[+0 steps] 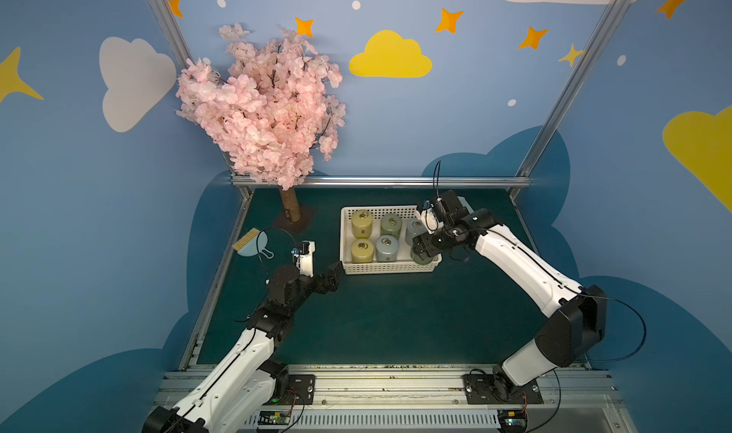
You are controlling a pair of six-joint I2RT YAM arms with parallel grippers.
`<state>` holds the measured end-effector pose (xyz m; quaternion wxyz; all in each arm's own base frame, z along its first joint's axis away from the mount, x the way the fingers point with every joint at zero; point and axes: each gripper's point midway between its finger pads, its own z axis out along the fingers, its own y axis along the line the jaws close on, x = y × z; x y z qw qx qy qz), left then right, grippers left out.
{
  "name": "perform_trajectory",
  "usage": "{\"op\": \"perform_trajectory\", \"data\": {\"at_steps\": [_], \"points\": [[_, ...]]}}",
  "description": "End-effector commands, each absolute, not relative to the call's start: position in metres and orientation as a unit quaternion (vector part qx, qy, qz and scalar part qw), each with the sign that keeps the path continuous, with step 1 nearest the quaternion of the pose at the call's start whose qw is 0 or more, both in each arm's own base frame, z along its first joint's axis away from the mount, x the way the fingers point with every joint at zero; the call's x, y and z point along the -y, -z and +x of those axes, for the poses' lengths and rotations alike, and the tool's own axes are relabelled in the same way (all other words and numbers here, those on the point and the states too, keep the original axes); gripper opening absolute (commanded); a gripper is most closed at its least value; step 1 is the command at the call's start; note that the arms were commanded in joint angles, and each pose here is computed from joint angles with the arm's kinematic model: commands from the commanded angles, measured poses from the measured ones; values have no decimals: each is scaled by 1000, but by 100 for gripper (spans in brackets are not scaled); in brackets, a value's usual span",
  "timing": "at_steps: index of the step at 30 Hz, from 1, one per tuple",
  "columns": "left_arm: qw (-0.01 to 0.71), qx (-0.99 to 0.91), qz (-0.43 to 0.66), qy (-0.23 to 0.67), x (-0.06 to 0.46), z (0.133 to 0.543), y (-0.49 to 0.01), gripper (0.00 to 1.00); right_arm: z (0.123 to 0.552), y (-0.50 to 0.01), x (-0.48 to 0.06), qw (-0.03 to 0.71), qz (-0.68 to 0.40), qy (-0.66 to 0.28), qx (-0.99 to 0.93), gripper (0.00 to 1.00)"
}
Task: Take the tea canister out of the basket
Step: Place the tea canister at the center of the board.
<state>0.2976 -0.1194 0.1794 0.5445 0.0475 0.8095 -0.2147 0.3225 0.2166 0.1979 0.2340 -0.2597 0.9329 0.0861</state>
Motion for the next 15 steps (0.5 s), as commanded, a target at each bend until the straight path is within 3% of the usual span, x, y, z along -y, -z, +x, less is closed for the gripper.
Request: {"op": "perform_trajectory", "data": {"at_steps": [1, 15], "points": [[551, -806, 53, 211, 119, 296, -180, 100, 309, -215, -219, 258, -252, -102, -927, 42], [556, -804, 50, 204, 116, 296, -181, 100, 229, -204, -238, 247, -270, -128, -922, 41]]}}
